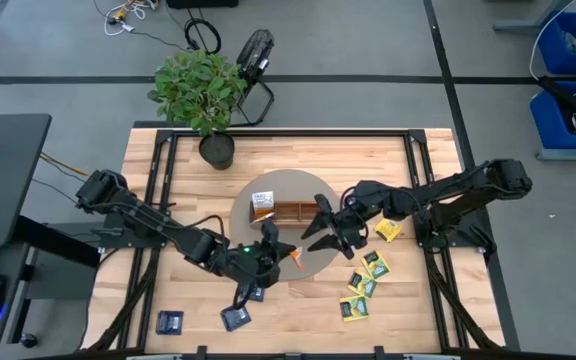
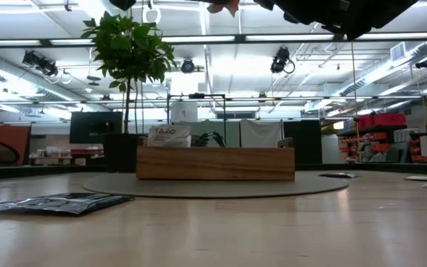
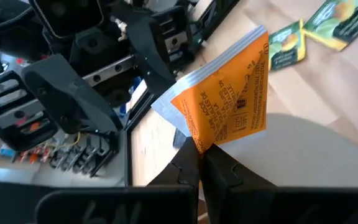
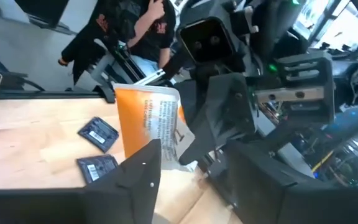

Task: Pick & Place Tea
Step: Put the orange tea bag into the left section of the wooden organizer

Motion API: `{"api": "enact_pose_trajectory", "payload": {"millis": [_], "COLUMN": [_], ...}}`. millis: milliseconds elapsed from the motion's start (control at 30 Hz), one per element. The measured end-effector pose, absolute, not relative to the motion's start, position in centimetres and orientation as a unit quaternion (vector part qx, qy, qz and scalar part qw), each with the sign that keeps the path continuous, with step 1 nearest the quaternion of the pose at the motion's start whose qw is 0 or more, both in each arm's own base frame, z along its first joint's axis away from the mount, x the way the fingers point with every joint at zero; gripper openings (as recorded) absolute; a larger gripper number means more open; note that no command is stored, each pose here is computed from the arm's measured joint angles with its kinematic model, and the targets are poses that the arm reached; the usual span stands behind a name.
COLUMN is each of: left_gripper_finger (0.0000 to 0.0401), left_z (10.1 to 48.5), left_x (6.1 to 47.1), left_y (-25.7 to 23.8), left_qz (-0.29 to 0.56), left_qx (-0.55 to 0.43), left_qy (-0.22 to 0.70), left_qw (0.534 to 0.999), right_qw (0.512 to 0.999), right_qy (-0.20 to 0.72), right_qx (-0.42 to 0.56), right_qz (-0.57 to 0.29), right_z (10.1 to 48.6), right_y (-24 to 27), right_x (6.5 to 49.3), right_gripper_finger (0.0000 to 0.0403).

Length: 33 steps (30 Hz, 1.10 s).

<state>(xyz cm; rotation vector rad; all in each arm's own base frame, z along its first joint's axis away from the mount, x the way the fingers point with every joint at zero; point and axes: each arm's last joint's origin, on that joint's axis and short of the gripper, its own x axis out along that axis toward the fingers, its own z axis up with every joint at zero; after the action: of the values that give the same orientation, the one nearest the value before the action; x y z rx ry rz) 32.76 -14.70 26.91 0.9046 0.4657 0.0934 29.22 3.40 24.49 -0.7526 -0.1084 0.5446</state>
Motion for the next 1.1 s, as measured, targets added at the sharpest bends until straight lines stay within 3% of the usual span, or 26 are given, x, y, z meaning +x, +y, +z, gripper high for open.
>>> {"api": "enact_pose_trajectory", "payload": {"millis": [233, 667, 1100], "left_gripper_finger": [0.0005, 0.0005, 0.0005], "left_z": [27.0, 27.6, 27.8], "left_x": [33.2, 34.1, 34.1], "left_y": [-13.9, -12.9, -13.1], "left_qz": [0.040, 0.022, 0.016], "left_qx": [0.424, 0.424, 0.439], "left_qy": [0.218, 0.186, 0.177], "left_qw": [0.878, 0.886, 0.881], "right_qw": [0.890, 0.893, 0.899], "right_qy": [-0.059, -0.056, -0.051], "right_qx": [-0.362, -0.353, -0.337], "right_qz": [0.272, 0.274, 0.276], "right_z": [24.5, 24.5, 24.5], "right_y": [3.9, 4.1, 4.1], "right_x": [29.2, 29.1, 29.1], "right_gripper_finger": [0.0156, 0.0151, 0.0107]}}
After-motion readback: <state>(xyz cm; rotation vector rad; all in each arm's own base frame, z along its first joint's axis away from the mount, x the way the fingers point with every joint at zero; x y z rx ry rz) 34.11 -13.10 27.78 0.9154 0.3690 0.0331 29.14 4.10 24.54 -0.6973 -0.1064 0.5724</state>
